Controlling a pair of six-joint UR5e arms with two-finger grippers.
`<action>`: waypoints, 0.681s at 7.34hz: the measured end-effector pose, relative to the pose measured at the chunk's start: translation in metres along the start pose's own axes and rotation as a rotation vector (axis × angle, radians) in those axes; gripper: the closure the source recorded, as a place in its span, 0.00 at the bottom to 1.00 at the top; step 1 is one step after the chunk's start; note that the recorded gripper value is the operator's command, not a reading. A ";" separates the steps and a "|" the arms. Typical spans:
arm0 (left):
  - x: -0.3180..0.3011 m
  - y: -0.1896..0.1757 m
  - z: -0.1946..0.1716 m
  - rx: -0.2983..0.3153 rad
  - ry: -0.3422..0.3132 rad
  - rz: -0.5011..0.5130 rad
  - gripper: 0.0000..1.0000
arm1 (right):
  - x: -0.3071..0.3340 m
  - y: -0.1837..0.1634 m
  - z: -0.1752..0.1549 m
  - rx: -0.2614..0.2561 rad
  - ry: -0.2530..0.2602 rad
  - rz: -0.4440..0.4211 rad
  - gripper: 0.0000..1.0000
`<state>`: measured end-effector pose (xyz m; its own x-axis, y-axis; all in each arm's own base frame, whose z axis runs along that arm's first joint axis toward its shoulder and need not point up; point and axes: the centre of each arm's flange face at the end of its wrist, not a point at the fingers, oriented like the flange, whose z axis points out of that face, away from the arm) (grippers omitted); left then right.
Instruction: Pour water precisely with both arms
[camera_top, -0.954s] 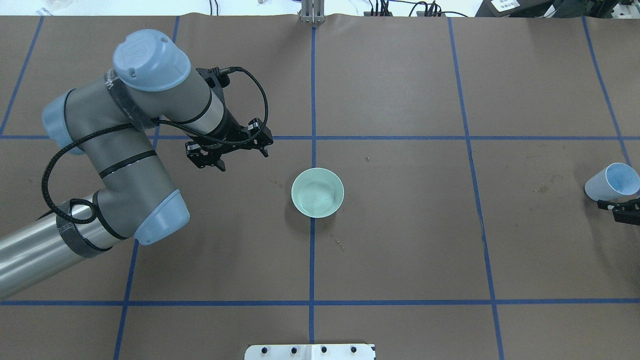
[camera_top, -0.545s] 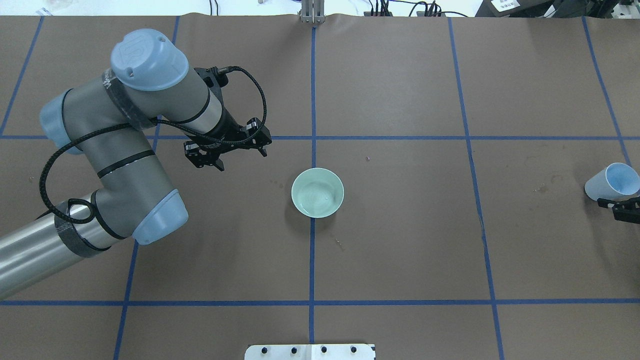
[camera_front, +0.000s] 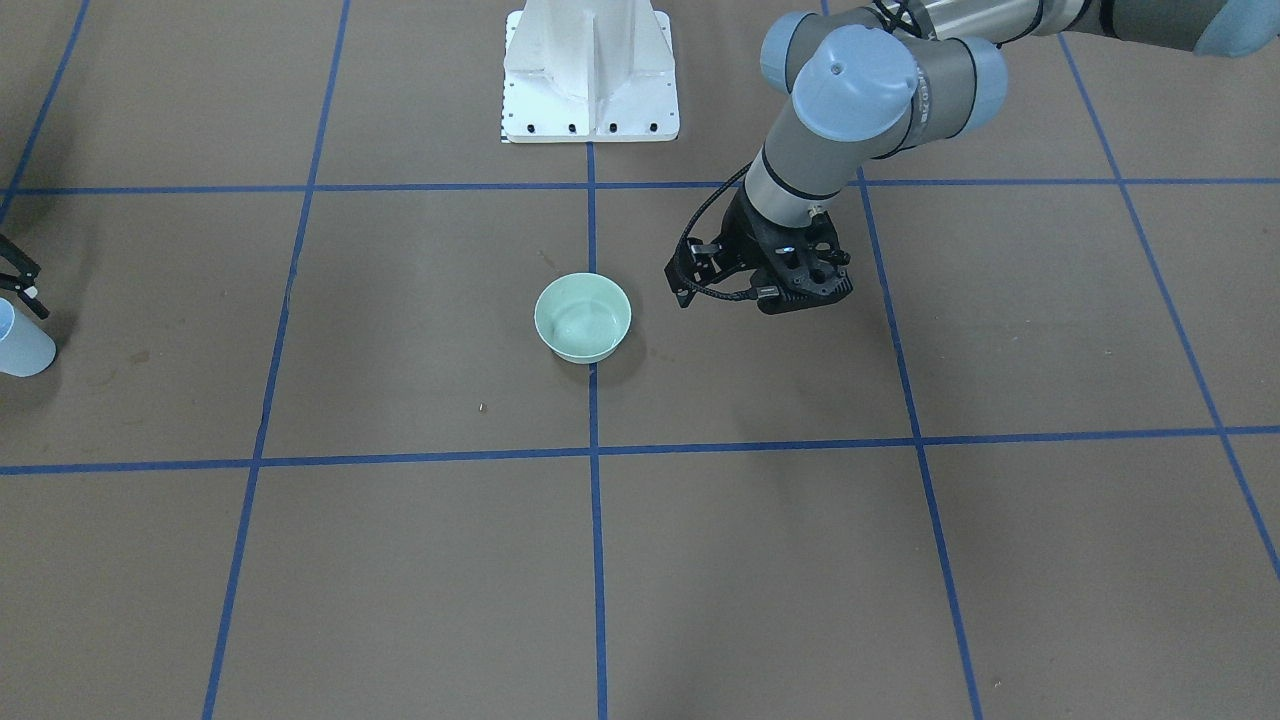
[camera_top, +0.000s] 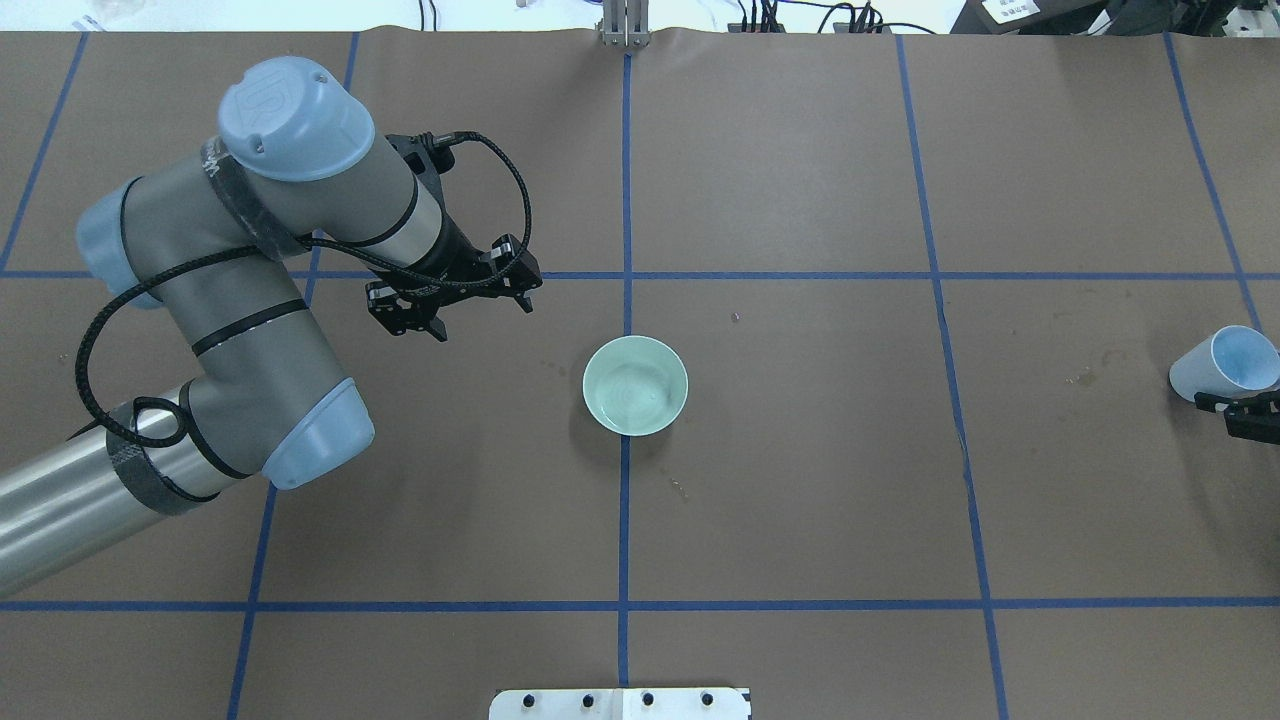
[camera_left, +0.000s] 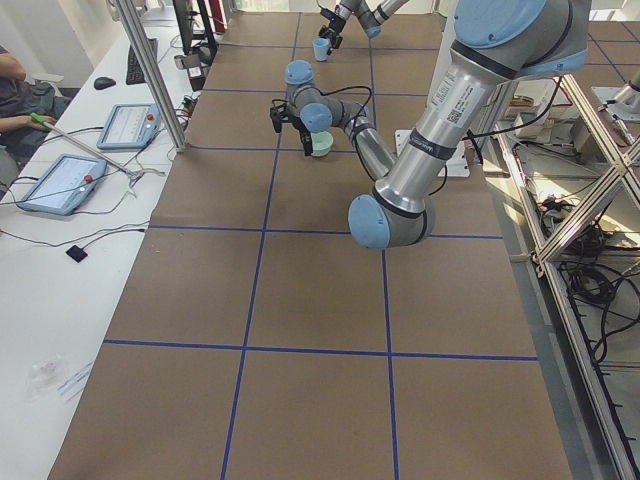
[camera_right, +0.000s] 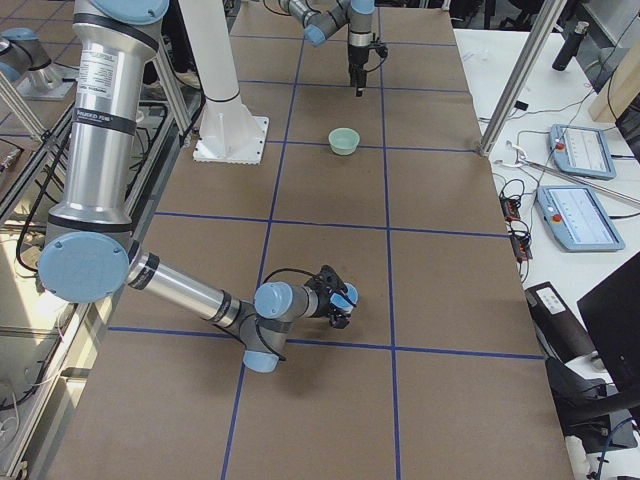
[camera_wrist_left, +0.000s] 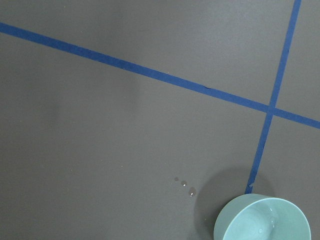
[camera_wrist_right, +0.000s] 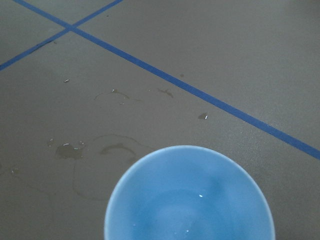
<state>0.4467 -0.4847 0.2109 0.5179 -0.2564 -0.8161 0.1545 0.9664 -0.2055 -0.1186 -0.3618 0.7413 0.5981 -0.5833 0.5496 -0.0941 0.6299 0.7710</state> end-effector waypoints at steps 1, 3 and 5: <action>0.000 -0.001 -0.001 0.001 0.000 -0.001 0.00 | 0.000 0.000 -0.001 0.008 0.000 -0.003 0.04; -0.001 -0.002 -0.001 0.002 0.000 -0.001 0.00 | -0.001 -0.001 -0.002 0.021 -0.003 -0.008 0.04; -0.001 -0.001 -0.001 0.003 0.000 -0.002 0.00 | -0.001 -0.002 -0.002 0.030 0.000 -0.010 0.28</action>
<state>0.4447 -0.4858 0.2114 0.5177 -0.2580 -0.8157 0.1576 0.9659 -0.2055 -0.1169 -0.3615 0.7387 0.5989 -0.5899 0.5416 -0.1114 0.6084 0.7858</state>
